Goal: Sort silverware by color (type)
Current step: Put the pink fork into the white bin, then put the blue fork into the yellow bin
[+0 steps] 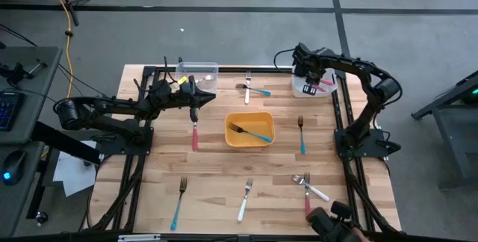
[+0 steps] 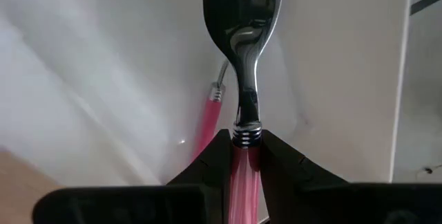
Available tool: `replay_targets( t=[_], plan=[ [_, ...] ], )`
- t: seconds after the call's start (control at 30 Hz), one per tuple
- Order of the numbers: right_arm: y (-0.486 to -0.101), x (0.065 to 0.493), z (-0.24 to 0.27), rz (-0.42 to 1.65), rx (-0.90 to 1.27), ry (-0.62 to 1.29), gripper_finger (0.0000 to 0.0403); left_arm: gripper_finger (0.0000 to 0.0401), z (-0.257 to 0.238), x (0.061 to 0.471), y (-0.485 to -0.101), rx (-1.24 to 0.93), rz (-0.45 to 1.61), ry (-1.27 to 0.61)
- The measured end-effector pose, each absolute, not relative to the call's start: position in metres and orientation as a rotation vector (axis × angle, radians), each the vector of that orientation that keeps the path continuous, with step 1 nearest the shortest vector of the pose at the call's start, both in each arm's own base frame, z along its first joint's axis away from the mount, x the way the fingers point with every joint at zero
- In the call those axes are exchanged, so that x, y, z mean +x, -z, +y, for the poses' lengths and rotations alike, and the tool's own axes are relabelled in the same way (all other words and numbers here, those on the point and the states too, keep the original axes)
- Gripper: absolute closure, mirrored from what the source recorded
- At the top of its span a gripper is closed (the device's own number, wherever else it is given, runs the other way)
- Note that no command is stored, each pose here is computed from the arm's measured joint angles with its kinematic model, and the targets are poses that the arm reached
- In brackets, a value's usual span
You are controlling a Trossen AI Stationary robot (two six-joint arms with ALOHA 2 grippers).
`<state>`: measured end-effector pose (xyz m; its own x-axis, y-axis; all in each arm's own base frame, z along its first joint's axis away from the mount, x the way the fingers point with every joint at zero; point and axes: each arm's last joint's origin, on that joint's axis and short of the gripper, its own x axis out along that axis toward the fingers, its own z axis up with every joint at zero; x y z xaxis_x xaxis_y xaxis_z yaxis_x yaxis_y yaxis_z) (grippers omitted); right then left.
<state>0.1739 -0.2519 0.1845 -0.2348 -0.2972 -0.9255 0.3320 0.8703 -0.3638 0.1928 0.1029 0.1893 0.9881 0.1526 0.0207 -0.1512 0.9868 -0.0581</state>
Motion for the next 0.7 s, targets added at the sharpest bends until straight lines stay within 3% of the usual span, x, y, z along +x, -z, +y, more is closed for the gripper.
replay_targets(
  t=[0.23, 0.53, 0.7],
  plan=[
    [-0.174, 0.169, -0.262, 1.708, 0.059, 0.602, 0.0352, 0.0383, 0.103, 0.193, -0.189, -0.057, -0.024, -0.153],
    [-0.178, 0.169, -0.263, 1.704, 0.042, 0.64, 0.0273, 0.0383, 0.103, 0.193, -0.187, -0.077, -0.003, -0.157],
    [-0.199, 0.171, -0.254, 1.637, 0.026, 0.738, 0.0284, 0.0385, 0.102, 0.193, -0.187, -0.074, -0.002, -0.154]
  ],
)
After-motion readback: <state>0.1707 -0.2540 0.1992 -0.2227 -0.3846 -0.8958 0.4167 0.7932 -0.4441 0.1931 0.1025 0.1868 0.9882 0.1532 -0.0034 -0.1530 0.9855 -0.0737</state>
